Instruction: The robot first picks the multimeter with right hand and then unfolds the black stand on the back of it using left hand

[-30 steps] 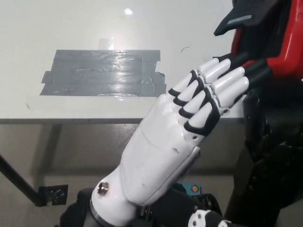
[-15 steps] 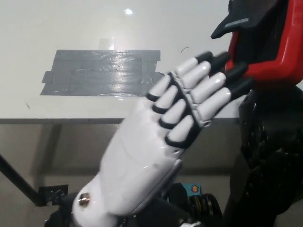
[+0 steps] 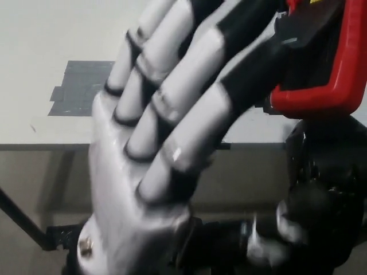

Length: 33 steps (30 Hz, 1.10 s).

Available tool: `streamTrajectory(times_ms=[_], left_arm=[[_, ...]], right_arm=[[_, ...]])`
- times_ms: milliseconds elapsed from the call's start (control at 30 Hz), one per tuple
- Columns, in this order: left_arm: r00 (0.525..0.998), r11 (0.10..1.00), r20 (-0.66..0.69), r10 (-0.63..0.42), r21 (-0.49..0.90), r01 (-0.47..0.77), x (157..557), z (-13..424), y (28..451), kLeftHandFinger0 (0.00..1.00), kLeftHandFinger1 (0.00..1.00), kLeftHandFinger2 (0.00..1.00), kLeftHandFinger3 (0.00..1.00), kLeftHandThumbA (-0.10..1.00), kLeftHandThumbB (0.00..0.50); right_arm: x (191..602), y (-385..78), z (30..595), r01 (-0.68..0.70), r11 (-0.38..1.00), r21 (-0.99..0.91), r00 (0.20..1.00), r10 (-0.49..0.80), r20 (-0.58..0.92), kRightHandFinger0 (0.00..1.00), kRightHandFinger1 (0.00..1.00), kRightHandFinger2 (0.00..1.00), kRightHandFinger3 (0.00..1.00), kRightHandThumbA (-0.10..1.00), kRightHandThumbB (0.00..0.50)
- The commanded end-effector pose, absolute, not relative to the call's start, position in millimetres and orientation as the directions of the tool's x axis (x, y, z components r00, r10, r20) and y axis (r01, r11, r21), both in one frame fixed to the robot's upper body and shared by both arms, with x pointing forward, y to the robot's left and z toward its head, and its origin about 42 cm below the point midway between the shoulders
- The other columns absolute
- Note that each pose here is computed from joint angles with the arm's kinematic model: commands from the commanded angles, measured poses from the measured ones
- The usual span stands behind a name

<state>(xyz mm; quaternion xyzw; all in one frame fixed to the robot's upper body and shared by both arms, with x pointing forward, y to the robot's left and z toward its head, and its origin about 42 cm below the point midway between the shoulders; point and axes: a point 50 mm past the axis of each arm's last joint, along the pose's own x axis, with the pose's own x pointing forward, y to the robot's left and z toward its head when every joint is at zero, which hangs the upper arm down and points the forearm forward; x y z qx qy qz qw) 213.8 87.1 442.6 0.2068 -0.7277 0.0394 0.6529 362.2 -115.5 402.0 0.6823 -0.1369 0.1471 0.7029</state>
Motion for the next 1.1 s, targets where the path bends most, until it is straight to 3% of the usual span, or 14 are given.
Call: streamTrajectory(times_ms=[0, 33, 67, 100, 167, 200, 300, 400, 567, 667, 967, 1067], left_arm=[[-0.052, 0.913, 0.937, -0.344, 0.322, -0.249, 230, 441, 96, 1.00, 1.00, 1.00, 1.00, 1.00, 0.495], [0.032, 0.885, 0.918, -0.396, 0.390, -0.252, 227, 437, 100, 1.00, 1.00, 1.00, 1.00, 1.00, 0.470], [0.067, 0.872, 0.907, -0.416, 0.418, -0.255, 225, 435, 103, 1.00, 1.00, 1.00, 1.00, 1.00, 0.459], [0.095, 0.862, 0.898, -0.430, 0.440, -0.253, 226, 436, 103, 1.00, 1.00, 1.00, 1.00, 1.00, 0.417], [0.113, 0.865, 0.890, -0.441, 0.455, -0.209, 236, 433, 102, 1.00, 1.00, 1.00, 1.00, 1.00, 0.400], [0.131, 0.864, 0.886, -0.444, 0.462, -0.199, 243, 430, 100, 1.00, 1.00, 1.00, 1.00, 1.00, 0.402], [0.177, 0.850, 0.877, -0.447, 0.478, -0.223, 254, 423, 97, 1.00, 1.00, 1.00, 1.00, 1.00, 0.330], [0.222, 0.825, 0.855, -0.469, 0.513, -0.235, 263, 417, 97, 1.00, 1.00, 1.00, 1.00, 1.00, 0.326], [0.269, 0.813, 0.842, -0.467, 0.529, -0.244, 275, 413, 95, 1.00, 1.00, 1.00, 1.00, 1.00, 0.346], [0.271, 0.805, 0.838, -0.475, 0.537, -0.251, 280, 411, 94, 1.00, 1.00, 1.00, 1.00, 1.00, 0.334], [0.292, 0.803, 0.826, -0.483, 0.550, -0.228, 283, 402, 91, 1.00, 1.00, 1.00, 1.00, 1.00, 0.328], [0.301, 0.804, 0.822, -0.483, 0.553, -0.219, 282, 397, 88, 1.00, 1.00, 1.00, 1.00, 1.00, 0.339]], right_arm=[[349, -99, 414, -0.489, 0.019, 0.872, 0.871, 0.059, 0.488, 0.00, 0.36, 0.67, 0.81, -0.10, 0.073], [348, -97, 412, -0.511, 0.011, 0.860, 0.857, 0.079, 0.508, 0.00, 0.36, 0.66, 0.82, -0.10, 0.069], [347, -96, 411, -0.512, 0.015, 0.859, 0.857, 0.080, 0.509, 0.00, 0.35, 0.66, 0.81, -0.10, 0.069], [348, -95, 408, -0.512, 0.012, 0.859, 0.856, 0.082, 0.510, 0.00, 0.35, 0.66, 0.79, -0.10, 0.078], [348, -91, 403, -0.513, 0.004, 0.858, 0.855, 0.092, 0.510, 0.00, 0.35, 0.66, 0.74, -0.10, 0.077], [349, -90, 399, -0.510, 0.013, 0.860, 0.856, 0.097, 0.507, 0.00, 0.34, 0.64, 0.75, -0.10, 0.058], [348, -86, 391, -0.480, 0.044, 0.876, 0.874, 0.102, 0.474, 0.00, 0.35, 0.66, 0.82, -0.10, 0.052], [343, -83, 386, -0.443, 0.035, 0.896, 0.892, 0.111, 0.437, 0.00, 0.34, 0.65, 0.88, -0.10, 0.076], [341, -84, 387, -0.447, 0.096, 0.889, 0.893, 0.110, 0.437, 0.00, 0.32, 0.62, 0.82, -0.10, 0.085], [341, -84, 387, -0.461, 0.089, 0.883, 0.885, 0.119, 0.450, 0.00, 0.33, 0.63, 0.82, -0.10, 0.069], [341, -86, 395, -0.474, 0.079, 0.877, 0.879, 0.103, 0.466, 0.00, 0.33, 0.63, 0.83, -0.10, 0.114], [341, -87, 399, -0.450, 0.072, 0.890, 0.892, 0.074, 0.446, 0.00, 0.34, 0.65, 0.83, -0.10, 0.082]])
